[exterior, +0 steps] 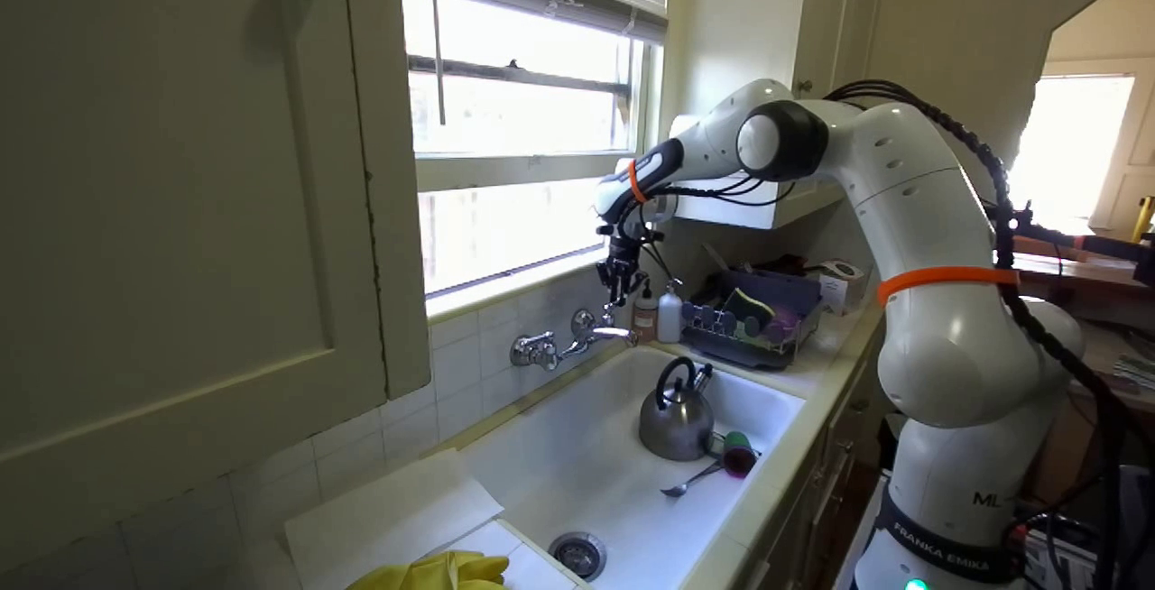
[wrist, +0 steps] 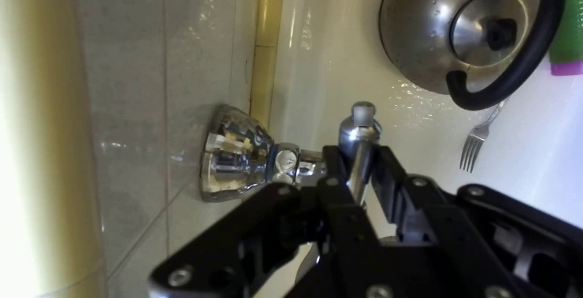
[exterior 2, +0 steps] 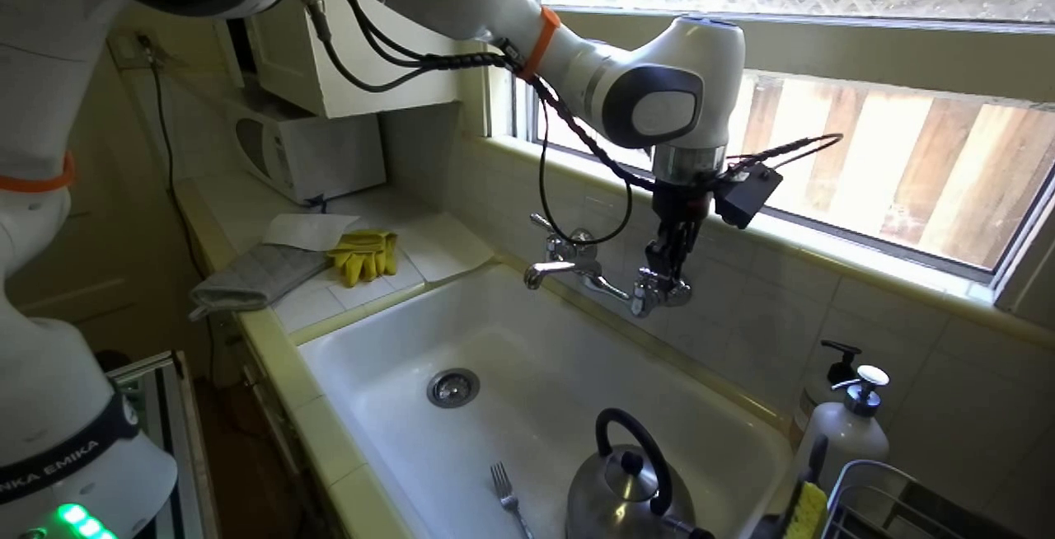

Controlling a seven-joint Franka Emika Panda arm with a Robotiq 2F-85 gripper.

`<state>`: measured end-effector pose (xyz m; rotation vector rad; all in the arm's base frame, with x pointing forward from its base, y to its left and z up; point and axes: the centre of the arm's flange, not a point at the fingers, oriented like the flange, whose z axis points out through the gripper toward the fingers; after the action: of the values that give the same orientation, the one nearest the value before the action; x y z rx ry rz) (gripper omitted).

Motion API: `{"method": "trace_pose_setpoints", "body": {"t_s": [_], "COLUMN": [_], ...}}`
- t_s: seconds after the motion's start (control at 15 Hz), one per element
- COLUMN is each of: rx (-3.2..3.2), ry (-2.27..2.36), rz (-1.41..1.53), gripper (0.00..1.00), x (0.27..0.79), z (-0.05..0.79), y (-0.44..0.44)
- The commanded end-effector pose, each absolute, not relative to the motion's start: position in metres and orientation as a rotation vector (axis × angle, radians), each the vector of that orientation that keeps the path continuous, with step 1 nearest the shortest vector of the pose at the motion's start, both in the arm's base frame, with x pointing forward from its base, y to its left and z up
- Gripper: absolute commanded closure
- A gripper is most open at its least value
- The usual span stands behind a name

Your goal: Push the faucet handles backwards.

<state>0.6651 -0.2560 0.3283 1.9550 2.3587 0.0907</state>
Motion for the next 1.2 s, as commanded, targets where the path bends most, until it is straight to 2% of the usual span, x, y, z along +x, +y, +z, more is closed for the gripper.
{"method": "trace_pose_setpoints", "body": {"t_s": [0.0,0.87,0.93,1.0,1.13], "rx": [1.829,1.762,1.781,1.773,1.757], "ry": [2.408,2.439,2.412,2.427,2.418], "rz": [0.051,-0.001,0.003,-0.016,-0.03], "gripper": [0.94,0.94,0.53,0.51,0.38], "x": [0.6811,0.6845,0.6833,0.6822,0.6839], "z": [0.3243,0.3235,0.3234,0.3237,0.3245], "y": [-0.2632,-0.256,-0.2556,-0.2563,-0.2582]}}
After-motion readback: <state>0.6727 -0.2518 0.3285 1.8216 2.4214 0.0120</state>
